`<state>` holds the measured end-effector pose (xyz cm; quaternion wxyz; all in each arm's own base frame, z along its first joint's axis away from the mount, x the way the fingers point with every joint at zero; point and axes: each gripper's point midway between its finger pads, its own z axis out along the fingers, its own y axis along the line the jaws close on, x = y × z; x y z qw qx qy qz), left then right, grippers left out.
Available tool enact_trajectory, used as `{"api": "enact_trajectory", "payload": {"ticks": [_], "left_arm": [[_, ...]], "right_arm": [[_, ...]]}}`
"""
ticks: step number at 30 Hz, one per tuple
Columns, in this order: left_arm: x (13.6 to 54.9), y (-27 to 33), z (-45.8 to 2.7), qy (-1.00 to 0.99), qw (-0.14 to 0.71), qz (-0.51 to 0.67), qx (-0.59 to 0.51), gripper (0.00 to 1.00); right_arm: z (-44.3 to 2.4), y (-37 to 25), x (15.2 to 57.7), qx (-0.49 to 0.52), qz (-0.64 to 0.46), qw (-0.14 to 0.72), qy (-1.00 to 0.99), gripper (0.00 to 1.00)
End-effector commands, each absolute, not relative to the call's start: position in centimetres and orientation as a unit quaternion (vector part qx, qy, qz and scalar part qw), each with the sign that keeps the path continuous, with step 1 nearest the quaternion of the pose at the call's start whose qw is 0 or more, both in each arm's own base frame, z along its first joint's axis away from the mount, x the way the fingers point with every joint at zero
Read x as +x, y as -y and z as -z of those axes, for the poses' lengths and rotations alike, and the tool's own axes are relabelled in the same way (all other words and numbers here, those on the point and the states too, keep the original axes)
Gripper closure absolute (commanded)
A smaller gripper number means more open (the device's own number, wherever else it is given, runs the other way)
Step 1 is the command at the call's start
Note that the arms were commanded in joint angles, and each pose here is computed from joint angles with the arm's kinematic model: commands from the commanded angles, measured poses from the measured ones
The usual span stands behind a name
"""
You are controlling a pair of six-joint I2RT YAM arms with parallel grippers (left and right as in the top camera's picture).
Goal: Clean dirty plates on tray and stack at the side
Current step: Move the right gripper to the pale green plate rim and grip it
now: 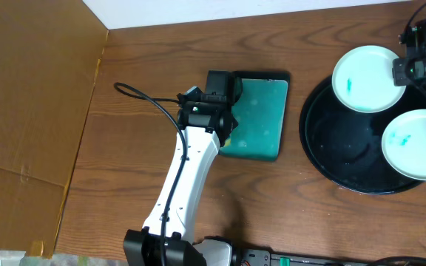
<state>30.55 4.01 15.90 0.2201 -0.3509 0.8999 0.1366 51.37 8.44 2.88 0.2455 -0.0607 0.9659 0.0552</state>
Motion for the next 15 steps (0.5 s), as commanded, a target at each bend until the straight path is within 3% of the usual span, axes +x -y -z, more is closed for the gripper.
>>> {"api": "enact_trajectory", "payload": {"ticks": [1,7,15], "left_arm": [[30.3,-4.4,-15.8,-0.900,0.220,-0.145,-0.347,0.93],[31.0,-3.6,-15.7,-0.903,0.223,-0.120,-0.348,0.93],[31.7,-2.6,-15.0,-0.909,0.216,-0.090,-0.346,0.93]], "right_arm": [[-7.1,-11.1,50.8,-0.089,-0.124,0.267,-0.952,0.99],[-12.1,-15.0,47.3,-0.126,-0.210,0.251,-0.936,0.99],[-8.7,-15.7,42.9,-0.124,-0.205,0.144,-0.960,0.99]]}}
